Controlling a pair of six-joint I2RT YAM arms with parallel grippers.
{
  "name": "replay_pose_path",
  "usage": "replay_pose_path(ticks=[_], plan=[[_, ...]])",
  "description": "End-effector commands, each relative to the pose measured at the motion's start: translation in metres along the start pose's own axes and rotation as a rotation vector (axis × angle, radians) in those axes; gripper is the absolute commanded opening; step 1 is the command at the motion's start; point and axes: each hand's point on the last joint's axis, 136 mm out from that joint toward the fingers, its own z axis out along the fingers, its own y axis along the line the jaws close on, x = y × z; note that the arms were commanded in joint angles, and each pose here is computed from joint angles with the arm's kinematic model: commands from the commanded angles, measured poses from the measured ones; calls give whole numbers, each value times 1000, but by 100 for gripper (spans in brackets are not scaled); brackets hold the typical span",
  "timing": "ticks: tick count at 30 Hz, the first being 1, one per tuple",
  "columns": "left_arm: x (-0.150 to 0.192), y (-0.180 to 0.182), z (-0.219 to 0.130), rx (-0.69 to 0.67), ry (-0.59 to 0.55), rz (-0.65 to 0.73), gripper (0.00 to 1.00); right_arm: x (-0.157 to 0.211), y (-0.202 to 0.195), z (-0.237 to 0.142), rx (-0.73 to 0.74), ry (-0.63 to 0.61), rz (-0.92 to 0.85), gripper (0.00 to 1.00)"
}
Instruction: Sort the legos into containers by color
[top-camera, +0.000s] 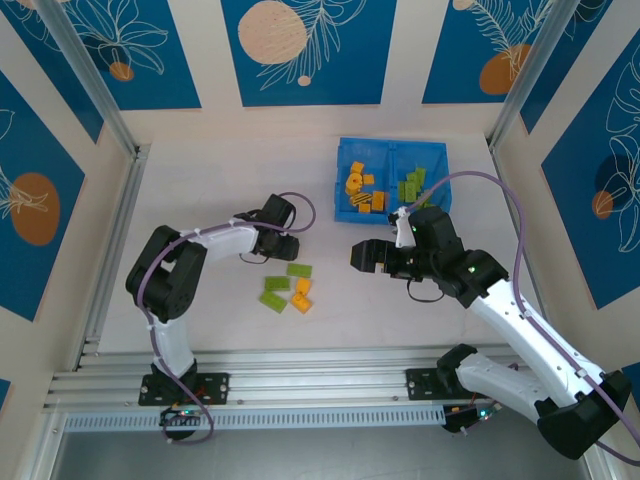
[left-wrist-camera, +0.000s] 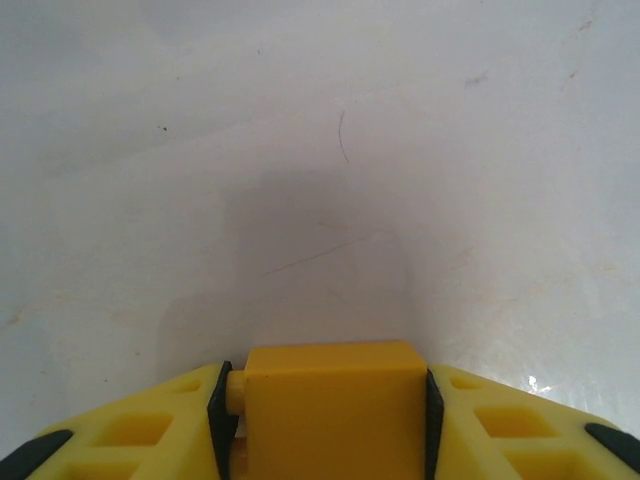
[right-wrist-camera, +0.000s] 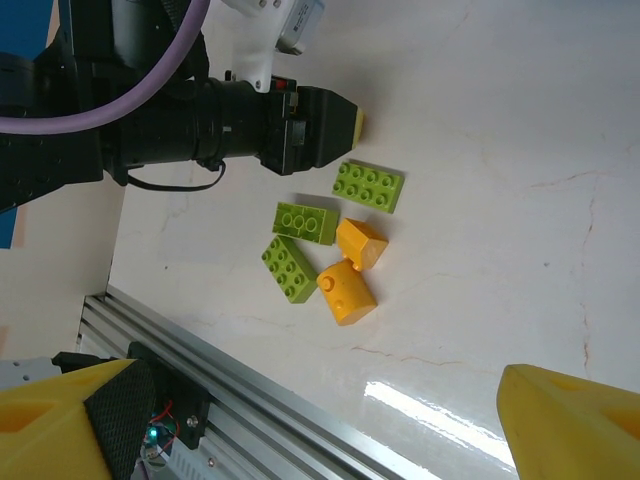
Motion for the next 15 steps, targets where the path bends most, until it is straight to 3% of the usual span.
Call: replay_pose_path(ticks=[1, 11, 15], plan=[[34, 7, 7, 1, 119, 9, 44, -3, 10, -4, -30, -8, 4, 90], [-20, -24, -65, 127, -87, 20, 41, -3, 17, -11, -48, -17, -6, 90], [-51, -60, -104, 215, -190, 67, 41, -3, 16, -12, -47, -28, 2, 90]])
